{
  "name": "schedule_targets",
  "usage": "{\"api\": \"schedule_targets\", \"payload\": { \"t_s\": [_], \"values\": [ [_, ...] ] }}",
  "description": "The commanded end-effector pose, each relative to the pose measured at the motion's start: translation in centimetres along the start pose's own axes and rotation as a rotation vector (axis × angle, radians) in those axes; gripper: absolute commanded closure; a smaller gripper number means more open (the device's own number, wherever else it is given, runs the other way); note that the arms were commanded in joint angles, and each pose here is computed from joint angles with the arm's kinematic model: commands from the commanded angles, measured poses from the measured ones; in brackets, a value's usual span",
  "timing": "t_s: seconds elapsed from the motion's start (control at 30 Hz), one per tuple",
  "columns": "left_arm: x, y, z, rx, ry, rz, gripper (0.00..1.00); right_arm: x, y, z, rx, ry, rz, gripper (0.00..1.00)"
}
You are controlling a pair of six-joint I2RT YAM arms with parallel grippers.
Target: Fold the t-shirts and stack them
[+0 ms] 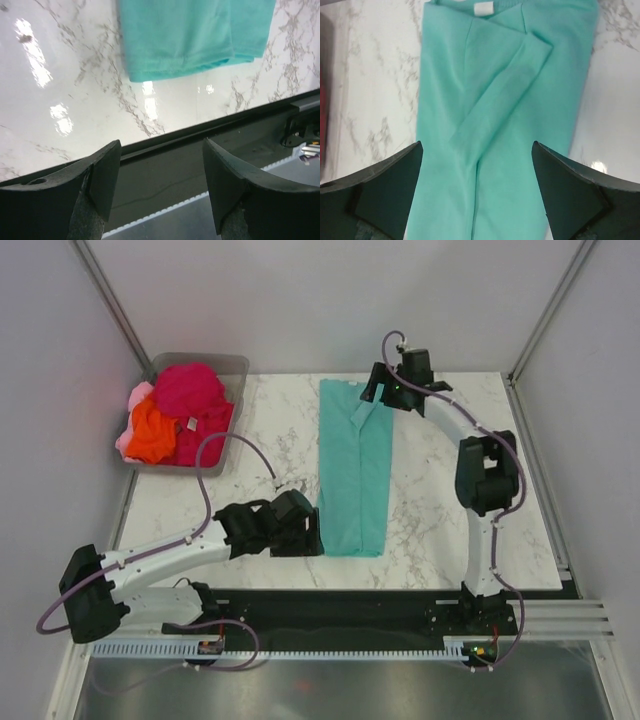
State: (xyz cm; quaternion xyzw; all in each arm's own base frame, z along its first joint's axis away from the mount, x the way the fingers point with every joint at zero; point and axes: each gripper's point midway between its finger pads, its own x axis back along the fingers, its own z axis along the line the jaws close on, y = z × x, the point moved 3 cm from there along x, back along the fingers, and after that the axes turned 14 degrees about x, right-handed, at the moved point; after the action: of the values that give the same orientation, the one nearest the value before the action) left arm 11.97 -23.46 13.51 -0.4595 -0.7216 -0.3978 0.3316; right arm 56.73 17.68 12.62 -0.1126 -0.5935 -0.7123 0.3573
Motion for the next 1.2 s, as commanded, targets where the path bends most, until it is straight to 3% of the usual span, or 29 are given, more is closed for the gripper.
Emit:
{"api": "schedule_targets", "payload": {
  "t_s": [0.0, 0.03, 0.1, 0.13, 0.17, 0.23, 0.27, 0.3, 0.33, 0.47, 0.7, 0.83, 1.07, 1.17],
  "values": [
    [0.9, 3.4, -0.3, -0.064, 0.021, -0.149, 0.27, 10.2, 4.6, 2.2, 0.073, -0.035, -0.140, 0.02],
    [0.8, 4.3, -0.2, -0.050, 0.018, -0.166, 0.28, 10.4, 0.6, 1.5, 0.034, -0.058, -0.059, 0.02],
    [0.2, 5.0, 0.1, -0.039, 0.014, -0.175, 0.30, 14.0, -0.9, 2.3, -0.009, -0.052, -0.064, 0.02],
    [-0.4, 5.6, 1.0, -0.016, 0.027, -0.175, 0.31, 14.1, -6.0, 1.7, -0.048, -0.063, 0.040, 0.02],
    [-0.8, 5.5, 1.1, -0.012, 0.012, -0.152, 0.31, 15.0, -8.1, 1.9, -0.075, -0.063, 0.070, 0.02],
    [-2.0, 6.1, 1.6, -0.004, -0.015, -0.156, 0.33, 17.5, -10.9, 3.0, -0.136, -0.046, 0.073, 0.09],
    [-2.4, 6.0, 1.6, -0.006, -0.032, -0.149, 0.33, 18.0, -16.0, 2.5, -0.176, -0.065, 0.162, 0.11],
    [-2.8, 6.1, 1.8, -0.007, -0.037, -0.146, 0.34, 19.5, -16.8, 3.1, -0.191, -0.046, 0.139, 0.16],
    [-3.5, 6.3, 2.0, 0.002, -0.052, -0.152, 0.34, 19.9, -21.0, 3.2, -0.234, -0.044, 0.200, 0.19],
    [-4.7, 6.2, 2.2, -0.004, -0.090, -0.143, 0.34, 22.0, -26.8, 5.5, -0.247, 0.022, 0.246, 0.25],
    [-6.5, 5.4, 3.2, 0.005, -0.099, -0.129, 0.32, 23.8, -29.6, 8.2, -0.227, 0.069, 0.251, 0.26],
    [-7.5, 4.8, 4.0, 0.012, -0.075, -0.103, 0.31, 24.1, -31.4, 8.2, -0.199, 0.013, 0.307, 0.28],
    [-8.9, 3.4, 4.6, 0.036, -0.097, -0.059, 0.31, 23.7, -33.7, 8.6, -0.192, 0.030, 0.335, 0.43],
    [-9.4, 3.0, 5.0, 0.046, -0.096, -0.048, 0.32, 23.4, -34.2, 8.3, -0.180, 0.011, 0.347, 0.61]
  ]
}}
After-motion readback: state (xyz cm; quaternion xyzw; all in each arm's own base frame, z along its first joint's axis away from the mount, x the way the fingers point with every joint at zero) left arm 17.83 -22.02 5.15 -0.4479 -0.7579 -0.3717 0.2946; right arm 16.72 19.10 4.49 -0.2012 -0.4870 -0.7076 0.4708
